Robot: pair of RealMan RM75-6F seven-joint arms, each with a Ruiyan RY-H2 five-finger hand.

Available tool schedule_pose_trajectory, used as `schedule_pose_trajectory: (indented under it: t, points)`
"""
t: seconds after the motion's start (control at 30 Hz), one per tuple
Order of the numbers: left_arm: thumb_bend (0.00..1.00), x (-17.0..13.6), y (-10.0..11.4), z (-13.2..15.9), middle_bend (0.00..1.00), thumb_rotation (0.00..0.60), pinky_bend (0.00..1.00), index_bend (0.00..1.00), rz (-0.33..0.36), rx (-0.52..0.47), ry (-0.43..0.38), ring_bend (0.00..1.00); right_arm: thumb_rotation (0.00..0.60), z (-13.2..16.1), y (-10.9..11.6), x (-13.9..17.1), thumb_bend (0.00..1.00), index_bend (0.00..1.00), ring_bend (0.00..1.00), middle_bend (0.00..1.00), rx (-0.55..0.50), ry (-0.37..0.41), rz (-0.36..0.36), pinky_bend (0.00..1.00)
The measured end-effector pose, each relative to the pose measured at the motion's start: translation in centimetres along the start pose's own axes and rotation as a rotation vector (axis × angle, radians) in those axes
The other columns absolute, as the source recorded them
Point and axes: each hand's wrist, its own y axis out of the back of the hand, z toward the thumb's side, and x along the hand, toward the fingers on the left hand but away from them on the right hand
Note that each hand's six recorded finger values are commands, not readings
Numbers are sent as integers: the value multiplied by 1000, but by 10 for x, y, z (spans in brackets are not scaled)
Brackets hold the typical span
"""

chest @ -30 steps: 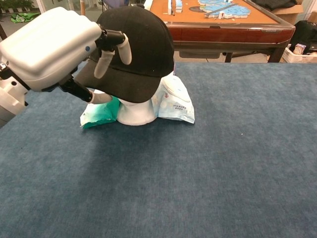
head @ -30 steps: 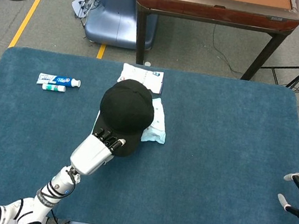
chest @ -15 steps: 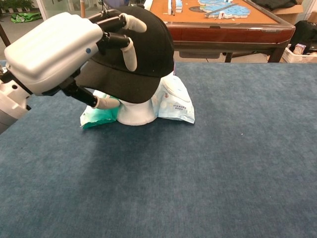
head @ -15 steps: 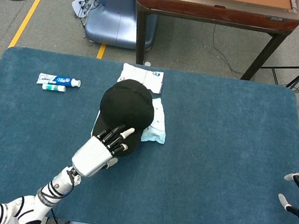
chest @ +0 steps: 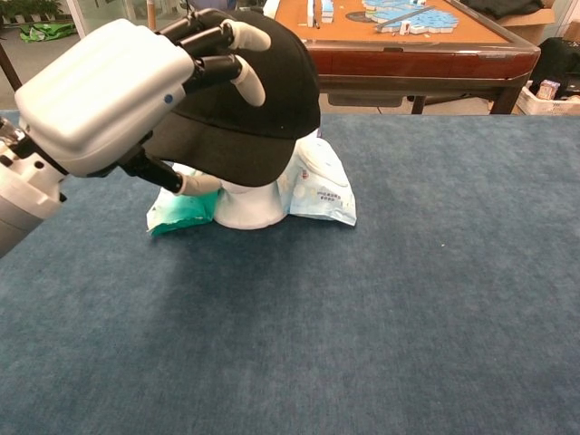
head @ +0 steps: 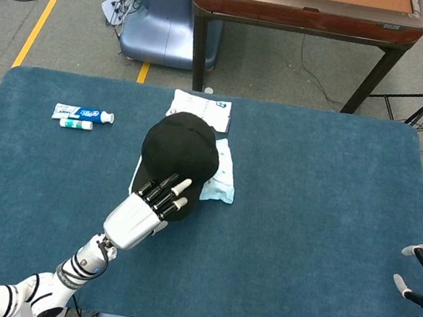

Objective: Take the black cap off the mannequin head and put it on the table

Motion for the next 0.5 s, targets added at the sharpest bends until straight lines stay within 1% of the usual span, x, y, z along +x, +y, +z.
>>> schedule_pose_trajectory:
  t: [0.27, 0.5]
  points:
    - [0, 4, -3, 0, 119, 600, 342, 331, 9, -29, 14, 76, 600, -1, 1, 0, 246, 398, 304, 373, -2, -1, -1, 567]
    - [0, -1, -9, -4, 118, 600, 329, 330, -11, 26, 11, 76, 600, -1, 0, 0, 246, 398, 304, 373, -2, -3, 0, 567]
